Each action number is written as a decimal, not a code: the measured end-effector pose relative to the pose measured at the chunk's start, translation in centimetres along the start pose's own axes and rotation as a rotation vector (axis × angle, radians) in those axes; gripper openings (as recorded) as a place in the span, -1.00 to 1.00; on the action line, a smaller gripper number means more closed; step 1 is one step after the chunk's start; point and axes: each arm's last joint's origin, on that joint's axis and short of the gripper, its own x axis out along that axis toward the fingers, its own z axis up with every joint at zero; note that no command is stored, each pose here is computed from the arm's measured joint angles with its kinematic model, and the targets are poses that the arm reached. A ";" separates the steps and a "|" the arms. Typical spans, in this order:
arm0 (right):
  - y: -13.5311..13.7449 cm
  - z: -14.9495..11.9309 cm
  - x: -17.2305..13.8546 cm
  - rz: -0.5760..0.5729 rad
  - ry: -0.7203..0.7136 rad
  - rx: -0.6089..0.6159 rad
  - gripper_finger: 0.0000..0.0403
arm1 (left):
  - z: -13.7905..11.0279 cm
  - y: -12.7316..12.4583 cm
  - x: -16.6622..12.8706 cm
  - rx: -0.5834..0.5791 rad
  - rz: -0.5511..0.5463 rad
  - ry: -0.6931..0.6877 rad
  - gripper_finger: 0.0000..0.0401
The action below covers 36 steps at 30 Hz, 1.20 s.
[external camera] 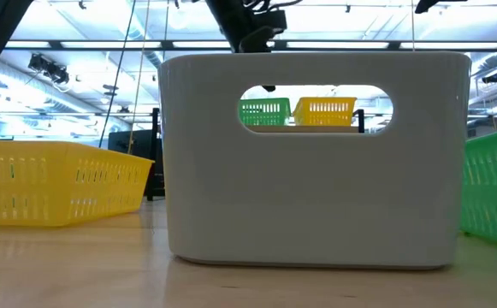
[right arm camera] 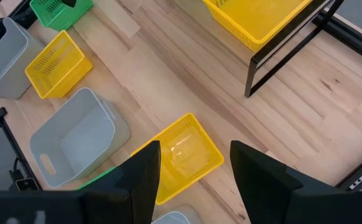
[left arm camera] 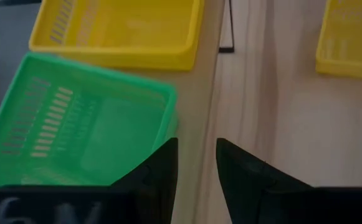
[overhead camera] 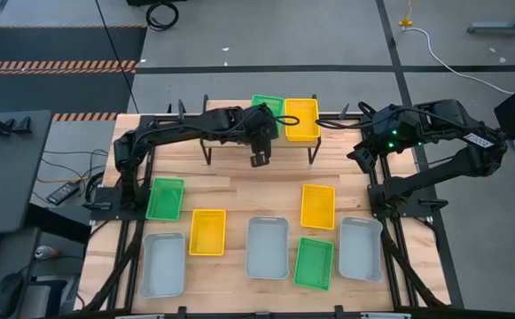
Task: Stack baskets on shelf by color
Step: Put the middle green bin on the shelf
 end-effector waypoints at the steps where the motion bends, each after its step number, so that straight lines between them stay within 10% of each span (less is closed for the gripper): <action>1: 0.0 0.0 0.0 0.000 0.000 0.000 -0.01 | 0.1 0.0 0.0 -0.004 0.000 -0.008 -0.42; 14: 0.0 0.0 0.0 0.000 0.000 0.000 -0.01 | 0.5 -0.2 0.0 0.002 -0.040 -0.053 -0.42; 21: 0.0 0.0 0.0 0.008 0.007 0.000 -0.01 | -0.1 0.3 -0.8 0.203 0.160 0.096 -0.42; 36: 0.0 0.0 0.0 -0.004 -0.003 -0.009 -0.01 | -2.8 4.3 -2.0 0.198 0.001 0.214 -0.42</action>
